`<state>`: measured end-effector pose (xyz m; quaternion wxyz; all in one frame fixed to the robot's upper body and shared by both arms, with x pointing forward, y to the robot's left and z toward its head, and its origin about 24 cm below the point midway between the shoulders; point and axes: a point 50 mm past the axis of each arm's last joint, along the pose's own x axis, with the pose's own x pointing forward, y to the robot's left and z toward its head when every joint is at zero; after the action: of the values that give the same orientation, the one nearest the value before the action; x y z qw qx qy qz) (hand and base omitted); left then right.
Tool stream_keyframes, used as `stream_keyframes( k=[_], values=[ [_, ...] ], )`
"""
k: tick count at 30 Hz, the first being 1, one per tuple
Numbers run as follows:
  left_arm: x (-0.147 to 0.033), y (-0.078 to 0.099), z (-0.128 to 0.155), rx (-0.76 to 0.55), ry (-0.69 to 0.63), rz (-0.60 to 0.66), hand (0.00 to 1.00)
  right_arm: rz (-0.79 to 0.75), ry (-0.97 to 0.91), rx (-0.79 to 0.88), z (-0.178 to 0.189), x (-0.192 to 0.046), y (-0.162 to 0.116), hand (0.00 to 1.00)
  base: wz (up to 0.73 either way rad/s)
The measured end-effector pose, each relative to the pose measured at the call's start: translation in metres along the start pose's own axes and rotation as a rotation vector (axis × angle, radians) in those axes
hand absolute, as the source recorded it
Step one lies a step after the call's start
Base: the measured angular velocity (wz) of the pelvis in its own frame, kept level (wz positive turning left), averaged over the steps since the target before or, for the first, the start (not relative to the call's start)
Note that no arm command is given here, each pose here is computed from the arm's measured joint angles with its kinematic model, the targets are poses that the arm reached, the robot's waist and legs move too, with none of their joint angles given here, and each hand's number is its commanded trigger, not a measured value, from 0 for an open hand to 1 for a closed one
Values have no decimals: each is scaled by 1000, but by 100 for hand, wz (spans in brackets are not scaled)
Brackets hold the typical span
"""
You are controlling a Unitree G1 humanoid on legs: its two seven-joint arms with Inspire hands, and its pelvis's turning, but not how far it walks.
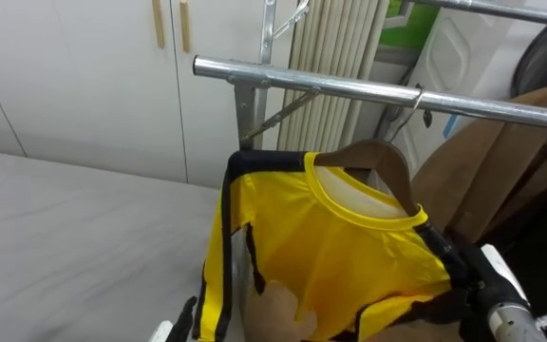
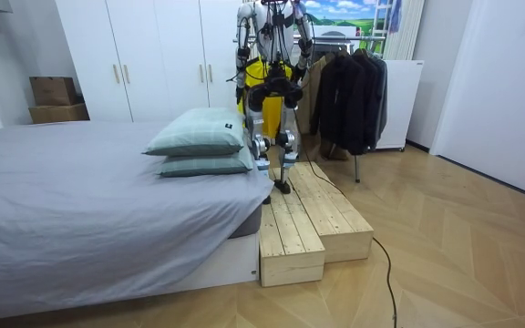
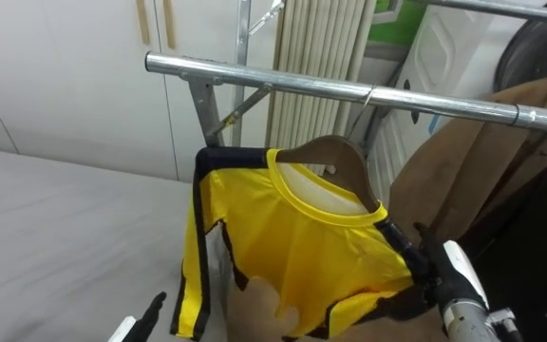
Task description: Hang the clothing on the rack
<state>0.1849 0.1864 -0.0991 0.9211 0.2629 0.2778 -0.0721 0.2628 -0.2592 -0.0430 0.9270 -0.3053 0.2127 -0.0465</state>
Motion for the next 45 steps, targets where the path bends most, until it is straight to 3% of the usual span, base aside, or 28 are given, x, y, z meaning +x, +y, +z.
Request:
stream_keyframes(
  k=[24,30,41,45],
  values=[
    [0,0,-1,-21,7,5,0,-56,-133,18,31,3,-10,0,-2],
    [-1,4,-5,-21,25,7,0,-109,-279,40,67,0,-23,0,-13],
    [-2,10,-14,7,81,25,0,-146,-355,81,88,-4,-34,0,-3],
    [-5,5,-31,9,160,3,0,-156,-358,92,89,-4,-35,0,-1]
  ],
)
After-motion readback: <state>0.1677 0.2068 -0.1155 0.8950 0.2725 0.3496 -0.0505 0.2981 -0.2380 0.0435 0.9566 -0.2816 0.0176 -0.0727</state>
